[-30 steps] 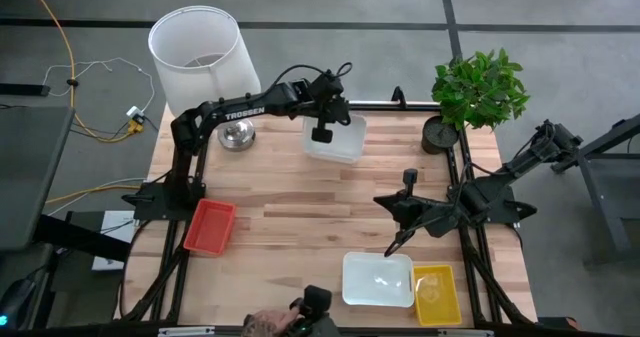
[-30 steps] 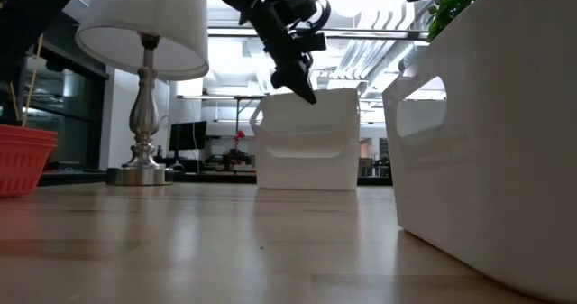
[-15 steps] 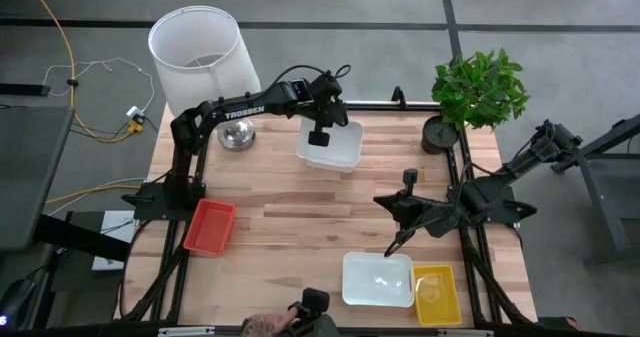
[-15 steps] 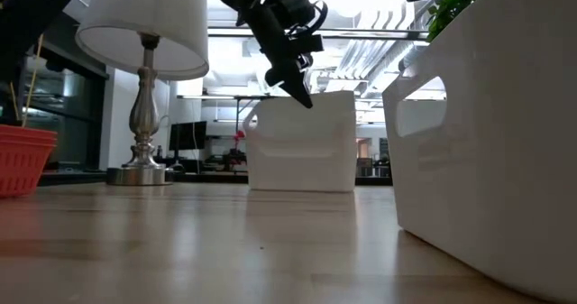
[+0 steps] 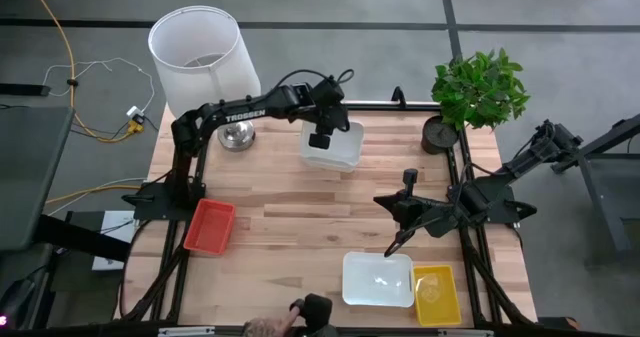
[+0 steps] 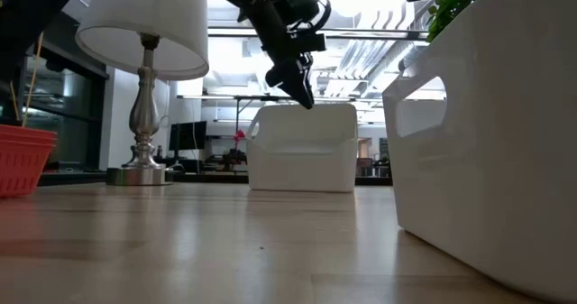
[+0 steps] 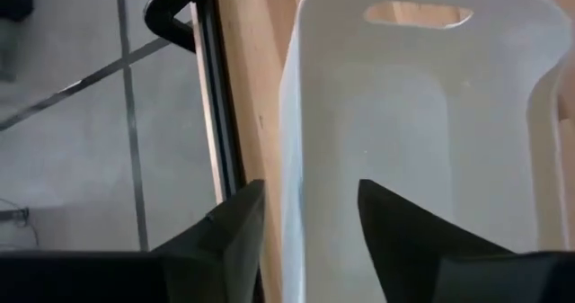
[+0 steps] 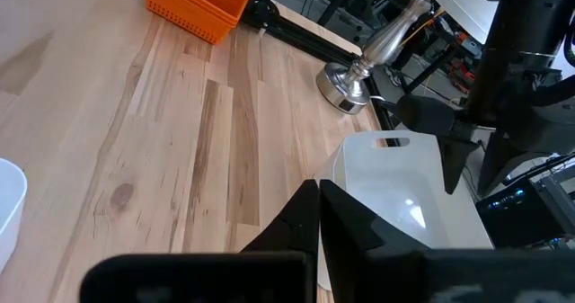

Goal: Stack baskets by color
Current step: Stack the middle white bin on the top white bin

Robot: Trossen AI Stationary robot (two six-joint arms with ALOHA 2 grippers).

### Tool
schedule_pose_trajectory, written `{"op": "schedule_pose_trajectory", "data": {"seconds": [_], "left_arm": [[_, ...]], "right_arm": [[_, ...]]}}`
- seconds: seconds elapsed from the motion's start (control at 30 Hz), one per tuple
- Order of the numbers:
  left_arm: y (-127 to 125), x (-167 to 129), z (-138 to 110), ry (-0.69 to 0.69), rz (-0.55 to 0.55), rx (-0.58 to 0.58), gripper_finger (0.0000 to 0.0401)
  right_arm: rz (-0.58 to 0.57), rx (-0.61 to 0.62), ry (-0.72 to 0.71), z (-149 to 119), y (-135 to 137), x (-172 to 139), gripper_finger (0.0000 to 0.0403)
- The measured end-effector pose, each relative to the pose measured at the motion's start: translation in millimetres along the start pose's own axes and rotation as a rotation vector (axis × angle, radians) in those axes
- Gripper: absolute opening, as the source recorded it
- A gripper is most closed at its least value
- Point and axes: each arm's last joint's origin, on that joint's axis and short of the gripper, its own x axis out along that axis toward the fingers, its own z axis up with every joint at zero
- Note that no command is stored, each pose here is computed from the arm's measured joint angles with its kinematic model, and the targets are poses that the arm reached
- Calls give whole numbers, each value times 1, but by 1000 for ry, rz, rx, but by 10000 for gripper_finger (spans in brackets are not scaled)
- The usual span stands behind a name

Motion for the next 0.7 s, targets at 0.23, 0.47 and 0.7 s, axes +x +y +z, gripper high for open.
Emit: {"op": "schedule_pose_trajectory", "data": {"seconds": [0.23,0.47,0.7], "left_arm": [[2,-34,11,-77,19,-38,193],[-13,-68,18,-131,-96,-133,184],[-57,-36,6,-18,-244,-83,175]], "right_arm": [[-12,8,10,-1,-3,2,0],[-11,36,35,-3,-9,9,0],[28,61,40,-4,-11,12,0]]}}
